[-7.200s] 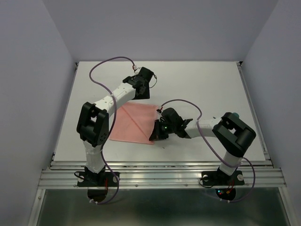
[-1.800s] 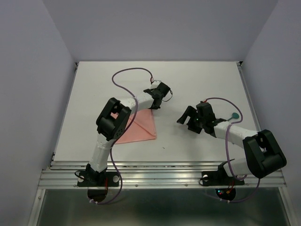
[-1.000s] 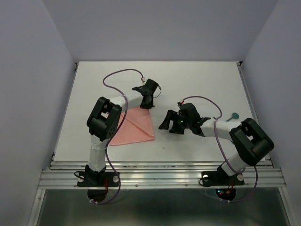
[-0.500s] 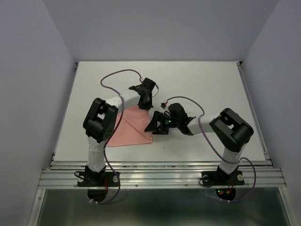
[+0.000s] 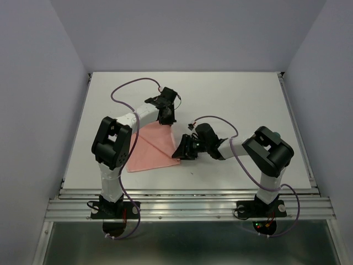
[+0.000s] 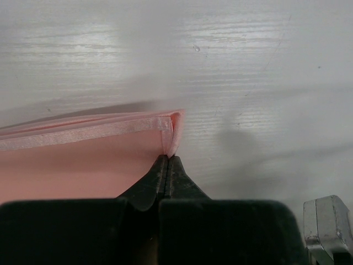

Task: Fold the napkin into a case and place the utensils inside
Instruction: Pick up the upper triangle-folded napkin from the center of the board.

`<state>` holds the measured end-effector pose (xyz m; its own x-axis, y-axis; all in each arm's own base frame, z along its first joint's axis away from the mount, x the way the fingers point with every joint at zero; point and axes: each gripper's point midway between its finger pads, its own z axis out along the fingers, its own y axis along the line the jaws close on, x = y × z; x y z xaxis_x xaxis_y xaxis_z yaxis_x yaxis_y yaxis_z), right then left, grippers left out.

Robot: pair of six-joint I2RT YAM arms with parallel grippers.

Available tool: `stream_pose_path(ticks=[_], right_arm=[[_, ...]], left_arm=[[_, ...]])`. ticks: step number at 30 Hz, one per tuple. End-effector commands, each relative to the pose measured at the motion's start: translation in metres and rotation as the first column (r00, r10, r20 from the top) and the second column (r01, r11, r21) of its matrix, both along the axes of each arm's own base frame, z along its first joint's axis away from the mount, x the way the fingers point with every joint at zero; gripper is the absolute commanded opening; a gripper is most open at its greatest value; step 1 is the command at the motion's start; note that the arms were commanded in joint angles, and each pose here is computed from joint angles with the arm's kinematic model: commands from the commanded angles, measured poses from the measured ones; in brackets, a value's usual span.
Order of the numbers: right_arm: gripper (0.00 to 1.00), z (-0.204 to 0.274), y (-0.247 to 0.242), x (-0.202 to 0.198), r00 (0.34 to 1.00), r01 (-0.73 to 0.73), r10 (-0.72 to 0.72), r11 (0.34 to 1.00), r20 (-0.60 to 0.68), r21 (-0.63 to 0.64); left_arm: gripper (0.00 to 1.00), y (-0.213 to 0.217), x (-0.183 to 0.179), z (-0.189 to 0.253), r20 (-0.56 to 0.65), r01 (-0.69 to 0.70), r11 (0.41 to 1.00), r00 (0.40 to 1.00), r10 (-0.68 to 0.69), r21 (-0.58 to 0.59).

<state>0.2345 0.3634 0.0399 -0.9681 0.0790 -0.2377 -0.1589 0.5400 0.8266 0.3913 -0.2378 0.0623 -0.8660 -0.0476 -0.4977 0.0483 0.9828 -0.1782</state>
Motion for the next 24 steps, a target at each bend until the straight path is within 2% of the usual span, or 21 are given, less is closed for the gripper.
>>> stream_pose_path(ticks=[1,4,6,7,10,14,19,24], right_arm=[[0.43,-0.011,-0.001,-0.002,1.0,0.008,-0.008,0.999,-0.009,-0.032],[0.37,-0.012,-0.001,0.0,1.0,0.014,-0.014,0.999,-0.009,-0.035],[0.29,-0.011,-0.001,0.001,1.0,0.017,-0.017,0.999,-0.005,-0.037],[0.21,-0.01,-0.001,0.001,1.0,0.017,-0.017,0.999,-0.001,-0.035],[0.1,-0.007,-0.002,0.005,0.999,0.031,-0.031,0.999,0.018,-0.039],[0.01,0.0,-0.001,0.013,0.997,0.057,-0.054,0.998,0.058,-0.042],[0.01,0.012,-0.004,0.029,0.988,0.093,-0.081,0.992,0.134,-0.083],[0.01,0.022,-0.027,0.054,0.959,0.196,-0.135,0.952,0.249,-0.237]], left_arm=[[0.0,0.0,-0.002,0.021,0.029,0.005,1.0,1.0,-0.004,-0.024],[0.0,0.001,-0.002,0.021,0.031,0.002,1.0,1.0,-0.002,-0.024],[0.0,0.001,-0.002,0.022,0.031,0.002,1.0,1.0,-0.002,-0.024],[0.0,0.001,-0.001,0.022,0.032,0.002,1.0,0.999,-0.002,-0.025],[0.0,0.0,0.001,0.025,0.037,0.001,0.999,0.999,0.001,-0.033],[0.0,-0.002,0.006,0.028,0.04,-0.003,0.999,0.999,0.005,-0.051],[0.0,-0.005,0.021,0.039,0.056,-0.018,0.996,0.998,0.023,-0.09],[0.0,-0.015,0.038,0.063,0.094,-0.008,0.985,0.995,0.024,-0.17]])
